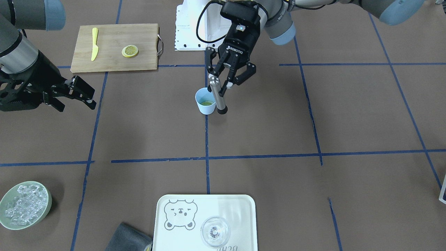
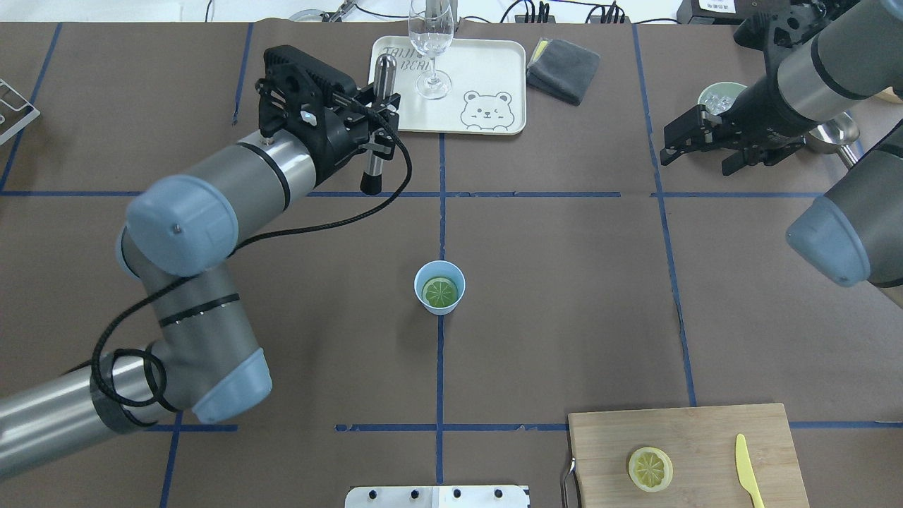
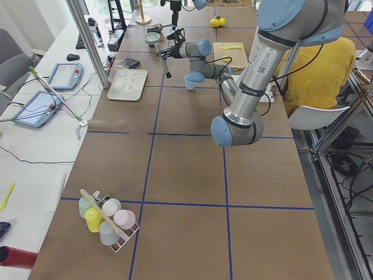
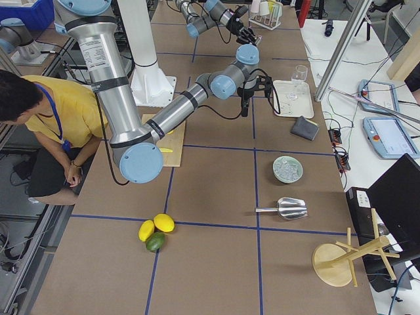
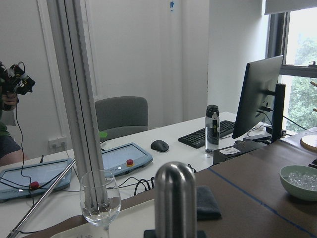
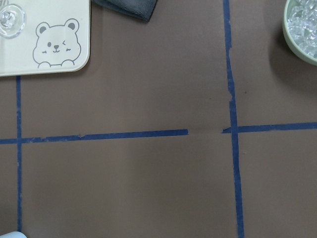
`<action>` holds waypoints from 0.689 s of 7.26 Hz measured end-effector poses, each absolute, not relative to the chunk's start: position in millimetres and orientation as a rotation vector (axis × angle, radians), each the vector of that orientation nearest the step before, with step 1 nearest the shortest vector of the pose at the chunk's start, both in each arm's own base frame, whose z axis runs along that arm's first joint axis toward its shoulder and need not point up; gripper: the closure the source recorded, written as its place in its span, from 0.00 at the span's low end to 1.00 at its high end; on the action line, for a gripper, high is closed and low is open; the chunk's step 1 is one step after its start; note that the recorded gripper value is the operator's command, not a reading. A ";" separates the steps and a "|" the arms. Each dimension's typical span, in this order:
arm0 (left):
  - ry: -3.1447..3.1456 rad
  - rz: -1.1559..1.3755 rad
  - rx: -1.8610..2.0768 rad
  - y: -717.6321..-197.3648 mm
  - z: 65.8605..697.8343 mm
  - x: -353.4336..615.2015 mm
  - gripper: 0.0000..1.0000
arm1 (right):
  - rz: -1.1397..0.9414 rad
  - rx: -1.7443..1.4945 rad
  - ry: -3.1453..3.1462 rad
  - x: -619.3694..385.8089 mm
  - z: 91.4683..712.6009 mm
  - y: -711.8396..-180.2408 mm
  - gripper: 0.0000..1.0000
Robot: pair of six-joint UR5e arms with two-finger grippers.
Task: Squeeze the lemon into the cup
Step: 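Carry the muddler back to its spot on the table with the left gripper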
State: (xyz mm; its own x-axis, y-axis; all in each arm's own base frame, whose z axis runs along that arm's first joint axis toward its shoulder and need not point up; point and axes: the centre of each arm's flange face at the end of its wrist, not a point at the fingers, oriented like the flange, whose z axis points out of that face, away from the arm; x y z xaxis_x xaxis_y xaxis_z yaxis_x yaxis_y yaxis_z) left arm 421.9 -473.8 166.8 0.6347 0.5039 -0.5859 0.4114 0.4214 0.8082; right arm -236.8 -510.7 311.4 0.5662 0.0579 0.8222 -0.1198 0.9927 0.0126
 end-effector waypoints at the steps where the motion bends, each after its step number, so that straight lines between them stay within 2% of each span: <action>1: 0.895 0.145 1.025 -495.0 190.4 413.3 1.00 | 0.104 0.071 -0.964 -236.7 312.4 -510.5 0.00; 3: 0.810 0.208 0.696 -527.7 247.5 381.7 1.00 | 0.104 0.070 -0.965 -236.5 312.8 -510.2 0.00; 5: 0.745 0.191 0.421 -536.0 311.5 350.4 1.00 | 0.106 0.067 -0.962 -236.0 315.8 -509.2 0.00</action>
